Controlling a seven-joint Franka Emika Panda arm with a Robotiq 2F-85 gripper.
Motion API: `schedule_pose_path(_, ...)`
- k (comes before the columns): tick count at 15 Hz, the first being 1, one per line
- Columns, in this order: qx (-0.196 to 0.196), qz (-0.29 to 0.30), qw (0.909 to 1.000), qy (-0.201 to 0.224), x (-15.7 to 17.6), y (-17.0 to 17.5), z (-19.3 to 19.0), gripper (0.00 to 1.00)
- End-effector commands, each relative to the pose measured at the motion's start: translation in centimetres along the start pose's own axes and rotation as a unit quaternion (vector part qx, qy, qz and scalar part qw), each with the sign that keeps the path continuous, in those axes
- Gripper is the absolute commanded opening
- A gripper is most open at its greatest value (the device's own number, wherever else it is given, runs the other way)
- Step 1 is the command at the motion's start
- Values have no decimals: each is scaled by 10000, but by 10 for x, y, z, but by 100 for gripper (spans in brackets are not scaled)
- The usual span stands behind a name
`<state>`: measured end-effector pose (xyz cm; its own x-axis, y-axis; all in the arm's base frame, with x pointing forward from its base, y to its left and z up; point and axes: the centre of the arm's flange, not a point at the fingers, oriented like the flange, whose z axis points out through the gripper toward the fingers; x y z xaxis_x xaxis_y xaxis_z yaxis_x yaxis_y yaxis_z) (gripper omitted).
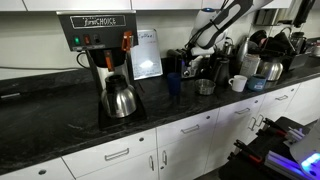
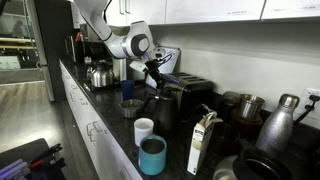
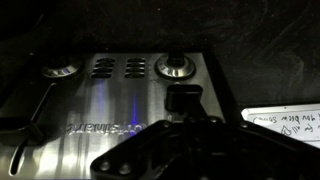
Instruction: Push down the left switch of the toaster
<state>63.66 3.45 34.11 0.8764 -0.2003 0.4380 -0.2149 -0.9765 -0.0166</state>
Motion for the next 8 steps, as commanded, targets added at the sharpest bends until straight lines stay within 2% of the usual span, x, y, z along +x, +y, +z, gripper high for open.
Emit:
schedule_pose_path(1,32,-129,9999,-111,-1,-13,20,0)
schedule_pose_path(8,-151,-70,9996,-225,-4,-3,41,0)
